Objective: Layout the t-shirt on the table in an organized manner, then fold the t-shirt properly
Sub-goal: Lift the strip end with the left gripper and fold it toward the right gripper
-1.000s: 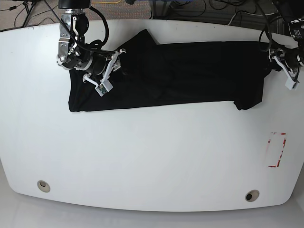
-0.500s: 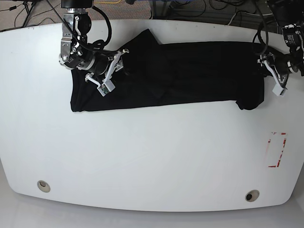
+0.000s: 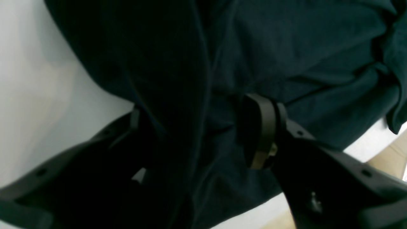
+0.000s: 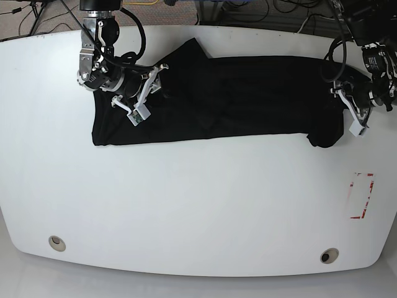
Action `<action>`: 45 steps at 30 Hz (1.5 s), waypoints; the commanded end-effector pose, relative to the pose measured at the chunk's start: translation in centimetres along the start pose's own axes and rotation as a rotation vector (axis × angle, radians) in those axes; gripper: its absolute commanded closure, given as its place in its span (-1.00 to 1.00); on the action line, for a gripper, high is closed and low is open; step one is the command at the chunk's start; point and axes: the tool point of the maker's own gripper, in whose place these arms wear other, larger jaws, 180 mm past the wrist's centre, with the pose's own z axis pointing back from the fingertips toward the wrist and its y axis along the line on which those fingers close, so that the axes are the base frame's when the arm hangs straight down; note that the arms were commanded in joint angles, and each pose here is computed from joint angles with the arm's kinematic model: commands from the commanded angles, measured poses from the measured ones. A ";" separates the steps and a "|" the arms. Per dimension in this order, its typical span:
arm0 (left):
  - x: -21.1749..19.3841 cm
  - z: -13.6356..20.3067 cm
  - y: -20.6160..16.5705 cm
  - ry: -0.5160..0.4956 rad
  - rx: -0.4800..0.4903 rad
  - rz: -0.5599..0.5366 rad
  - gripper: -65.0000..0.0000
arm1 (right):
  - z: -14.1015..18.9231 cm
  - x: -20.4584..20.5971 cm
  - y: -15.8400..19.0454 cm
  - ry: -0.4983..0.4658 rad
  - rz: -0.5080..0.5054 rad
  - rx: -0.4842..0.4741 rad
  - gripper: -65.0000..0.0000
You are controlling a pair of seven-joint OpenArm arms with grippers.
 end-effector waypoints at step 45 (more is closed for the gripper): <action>0.8 1.3 1.9 -0.005 0.090 0.008 1.00 | 0.2 -1.1 -0.3 0.057 0.010 -0.017 0.08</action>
